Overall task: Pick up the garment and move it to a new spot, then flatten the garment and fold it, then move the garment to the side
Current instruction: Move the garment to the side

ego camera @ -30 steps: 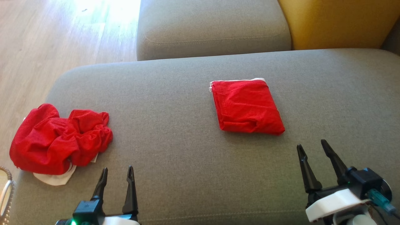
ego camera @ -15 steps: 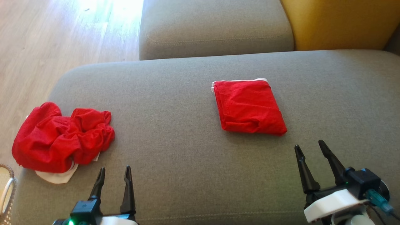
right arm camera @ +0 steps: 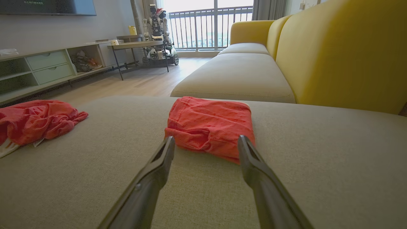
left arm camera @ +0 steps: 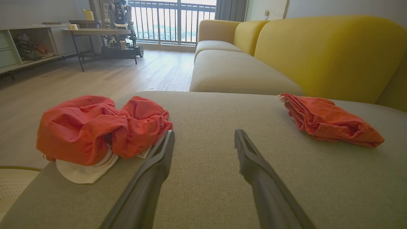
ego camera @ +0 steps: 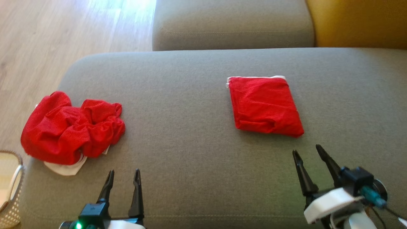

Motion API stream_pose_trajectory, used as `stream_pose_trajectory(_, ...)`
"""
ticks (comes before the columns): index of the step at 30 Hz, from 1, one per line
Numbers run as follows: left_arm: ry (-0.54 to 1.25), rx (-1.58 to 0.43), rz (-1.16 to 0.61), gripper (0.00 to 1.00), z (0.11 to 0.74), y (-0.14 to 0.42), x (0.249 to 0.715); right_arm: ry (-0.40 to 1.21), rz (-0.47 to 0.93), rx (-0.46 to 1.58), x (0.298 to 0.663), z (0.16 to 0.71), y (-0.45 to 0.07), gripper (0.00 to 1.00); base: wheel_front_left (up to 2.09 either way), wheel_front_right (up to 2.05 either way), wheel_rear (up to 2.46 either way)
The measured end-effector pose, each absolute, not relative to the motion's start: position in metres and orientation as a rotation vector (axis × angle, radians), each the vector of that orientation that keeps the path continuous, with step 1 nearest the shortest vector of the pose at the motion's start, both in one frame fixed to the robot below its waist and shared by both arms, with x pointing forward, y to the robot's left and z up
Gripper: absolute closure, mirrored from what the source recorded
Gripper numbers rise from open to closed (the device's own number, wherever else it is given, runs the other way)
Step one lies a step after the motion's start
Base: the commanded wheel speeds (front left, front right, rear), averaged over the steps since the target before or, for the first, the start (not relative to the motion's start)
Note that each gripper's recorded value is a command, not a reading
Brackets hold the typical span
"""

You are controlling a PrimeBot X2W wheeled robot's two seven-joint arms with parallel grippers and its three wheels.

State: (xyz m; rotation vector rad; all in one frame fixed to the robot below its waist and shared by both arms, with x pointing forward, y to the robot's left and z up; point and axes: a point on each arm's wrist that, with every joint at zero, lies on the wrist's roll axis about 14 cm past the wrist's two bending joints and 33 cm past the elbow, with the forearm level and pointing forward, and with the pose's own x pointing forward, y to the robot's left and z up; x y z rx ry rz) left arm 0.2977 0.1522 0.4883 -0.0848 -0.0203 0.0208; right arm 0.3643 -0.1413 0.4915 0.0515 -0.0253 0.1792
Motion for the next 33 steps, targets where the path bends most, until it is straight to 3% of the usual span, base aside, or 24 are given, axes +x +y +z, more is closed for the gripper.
stream_pose_trajectory(9,-0.02,-0.082,0.011,0.0,0.491,0.147,0.315,0.048,0.1,0.164,0.441,0.478,-0.158,0.0,0.0,0.0,0.0)
stream_pose_trajectory(17,0.018,-0.08,-0.005,0.0,0.481,0.142,0.341,0.252,0.085,0.205,0.517,0.451,-0.167,0.0,0.0,0.0,0.0)
stream_pose_trajectory(22,0.025,-0.079,-0.015,0.0,0.477,0.14,0.359,0.413,0.092,0.191,0.538,0.418,-0.167,0.0,0.0,0.0,0.0)
stream_pose_trajectory(29,0.05,-0.071,-0.006,0.0,0.469,0.144,0.363,0.552,0.124,0.214,0.537,0.387,-0.151,0.0,0.0,0.0,0.0)
stream_pose_trajectory(30,0.051,-0.071,-0.008,0.0,0.469,0.143,0.363,0.562,0.123,0.215,0.536,0.385,-0.151,0.15,0.0,0.0,0.0)
stream_pose_trajectory(33,0.052,-0.073,-0.019,0.0,0.469,0.139,0.363,0.577,0.122,0.215,0.534,0.382,-0.152,1.0,0.0,0.0,0.0)
